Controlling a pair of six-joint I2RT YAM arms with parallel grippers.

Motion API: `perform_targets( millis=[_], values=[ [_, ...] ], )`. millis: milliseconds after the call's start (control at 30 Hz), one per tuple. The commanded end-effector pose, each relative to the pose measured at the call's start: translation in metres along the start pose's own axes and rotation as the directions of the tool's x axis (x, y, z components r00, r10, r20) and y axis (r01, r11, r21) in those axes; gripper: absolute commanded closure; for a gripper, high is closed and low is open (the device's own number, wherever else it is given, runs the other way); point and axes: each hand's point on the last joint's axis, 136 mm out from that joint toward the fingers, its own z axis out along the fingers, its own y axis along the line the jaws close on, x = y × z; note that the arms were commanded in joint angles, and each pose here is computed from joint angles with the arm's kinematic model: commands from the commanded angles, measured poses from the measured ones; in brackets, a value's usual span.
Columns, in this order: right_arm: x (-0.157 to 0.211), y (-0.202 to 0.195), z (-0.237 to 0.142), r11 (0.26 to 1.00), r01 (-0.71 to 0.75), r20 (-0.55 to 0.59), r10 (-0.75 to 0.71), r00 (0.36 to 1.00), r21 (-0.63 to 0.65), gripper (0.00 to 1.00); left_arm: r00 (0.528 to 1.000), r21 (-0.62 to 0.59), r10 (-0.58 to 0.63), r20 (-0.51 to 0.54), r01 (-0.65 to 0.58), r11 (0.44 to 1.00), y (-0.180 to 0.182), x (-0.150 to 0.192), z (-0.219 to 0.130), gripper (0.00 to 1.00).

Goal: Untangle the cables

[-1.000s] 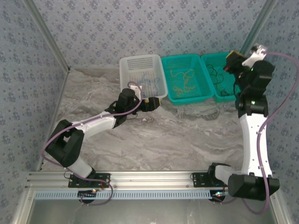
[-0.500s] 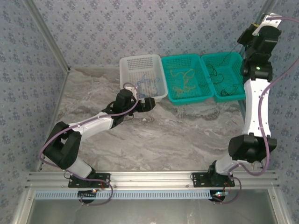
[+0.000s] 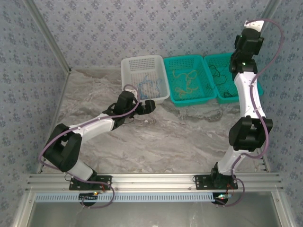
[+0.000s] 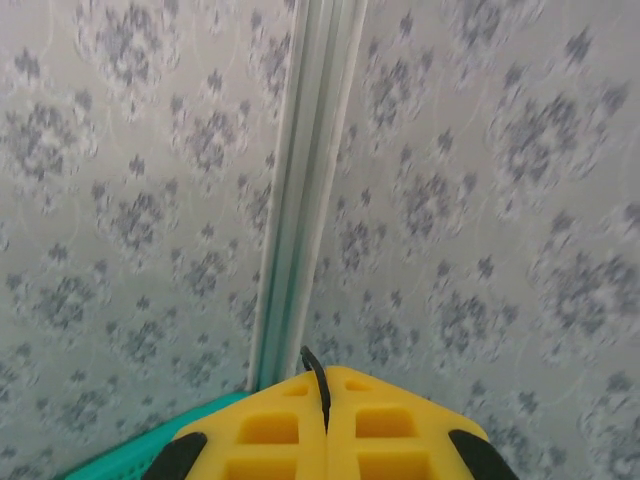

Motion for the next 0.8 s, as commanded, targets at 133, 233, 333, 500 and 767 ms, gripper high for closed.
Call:
perform_targets(
  millis=[133,233,333,500,767],
  values=[
    [-0.083,-0.041,-0.018,0.995,0.004,0.155,-0.019,0.988,0.099,1.0,0.999,-0.006,-0.033,-0.011,0.033,0.999,0.001,-0.003,0.009,0.01],
    [-0.074,-0.037,-0.01,0.993,0.051,0.128,-0.064,0.99,0.103,1.0,0.999,-0.004,-0.036,-0.023,0.036,0.999,0.0,-0.002,0.014,0.01],
    [-0.05,-0.031,0.003,0.988,0.103,0.076,-0.112,0.991,0.114,1.0,0.999,-0.003,-0.041,-0.03,0.041,0.999,0.0,-0.001,0.017,0.01],
    [-0.019,0.0,0.001,0.98,0.189,0.014,-0.191,0.982,0.068,0.96,0.998,-0.006,-0.047,-0.043,0.047,0.999,0.001,0.001,0.02,0.01],
    [0.072,0.048,0.005,0.953,0.3,-0.118,-0.293,0.949,0.047,0.99,0.996,0.002,-0.062,-0.063,0.062,0.998,0.002,0.007,0.026,0.01]
  ],
)
